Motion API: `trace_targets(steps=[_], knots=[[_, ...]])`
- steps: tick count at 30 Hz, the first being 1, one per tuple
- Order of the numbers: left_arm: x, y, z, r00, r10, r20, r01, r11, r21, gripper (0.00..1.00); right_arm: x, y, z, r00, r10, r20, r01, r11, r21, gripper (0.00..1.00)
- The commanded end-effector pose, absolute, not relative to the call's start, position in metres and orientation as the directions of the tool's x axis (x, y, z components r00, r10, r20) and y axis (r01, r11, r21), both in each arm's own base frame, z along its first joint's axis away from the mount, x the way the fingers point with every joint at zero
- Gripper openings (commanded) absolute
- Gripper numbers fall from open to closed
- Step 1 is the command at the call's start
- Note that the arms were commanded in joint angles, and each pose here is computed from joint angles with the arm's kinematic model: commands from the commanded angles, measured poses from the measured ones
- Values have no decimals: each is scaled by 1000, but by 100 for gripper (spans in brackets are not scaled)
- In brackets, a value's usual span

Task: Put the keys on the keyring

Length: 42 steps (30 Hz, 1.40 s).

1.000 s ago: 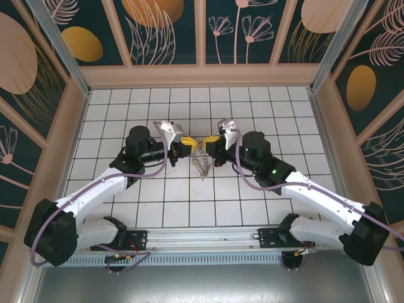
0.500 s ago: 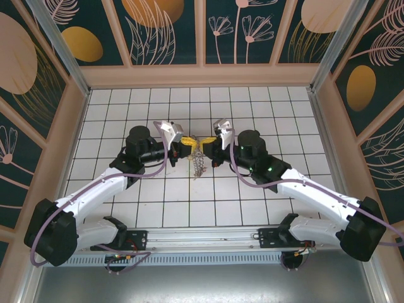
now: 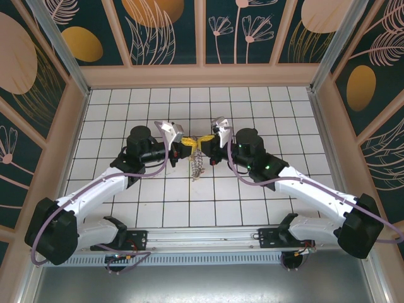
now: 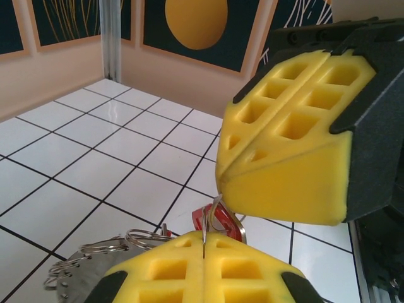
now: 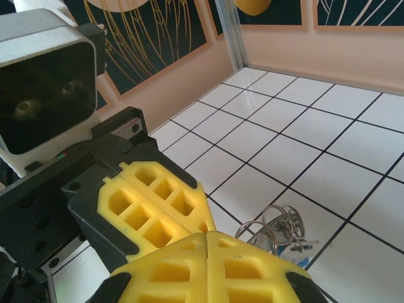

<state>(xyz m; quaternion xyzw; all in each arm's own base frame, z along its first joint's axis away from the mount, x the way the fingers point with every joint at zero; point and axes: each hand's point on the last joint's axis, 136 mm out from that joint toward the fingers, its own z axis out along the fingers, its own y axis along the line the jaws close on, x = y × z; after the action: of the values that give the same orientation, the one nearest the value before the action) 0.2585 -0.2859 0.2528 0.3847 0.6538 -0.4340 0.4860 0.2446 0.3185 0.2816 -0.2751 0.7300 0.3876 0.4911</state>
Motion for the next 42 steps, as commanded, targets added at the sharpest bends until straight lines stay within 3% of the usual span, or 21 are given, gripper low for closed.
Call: trace_targets(steps=[1,13,23,36,42], knots=[[254,-289,280,-169,36,-985,945,289,-152,0,255,318,304,-319,28,-947,-770,575,277,0],[253,-288,293,-149,8,-989,947,289,-140,0,258,309,281,-362,-13,-932,-731,625,275,0],[256,-291,294,-179,1,-984,944,281,-171,0,248,316,291,-347,-1,-938,-775,563,286,0],[249,-287,310,-152,-81,-985,949,266,-168,0,260,303,272,-417,-7,-909,-688,656,310,0],[246,-287,314,-122,-109,-987,957,250,-146,0,259,301,271,-449,-3,-893,-683,646,341,0]])
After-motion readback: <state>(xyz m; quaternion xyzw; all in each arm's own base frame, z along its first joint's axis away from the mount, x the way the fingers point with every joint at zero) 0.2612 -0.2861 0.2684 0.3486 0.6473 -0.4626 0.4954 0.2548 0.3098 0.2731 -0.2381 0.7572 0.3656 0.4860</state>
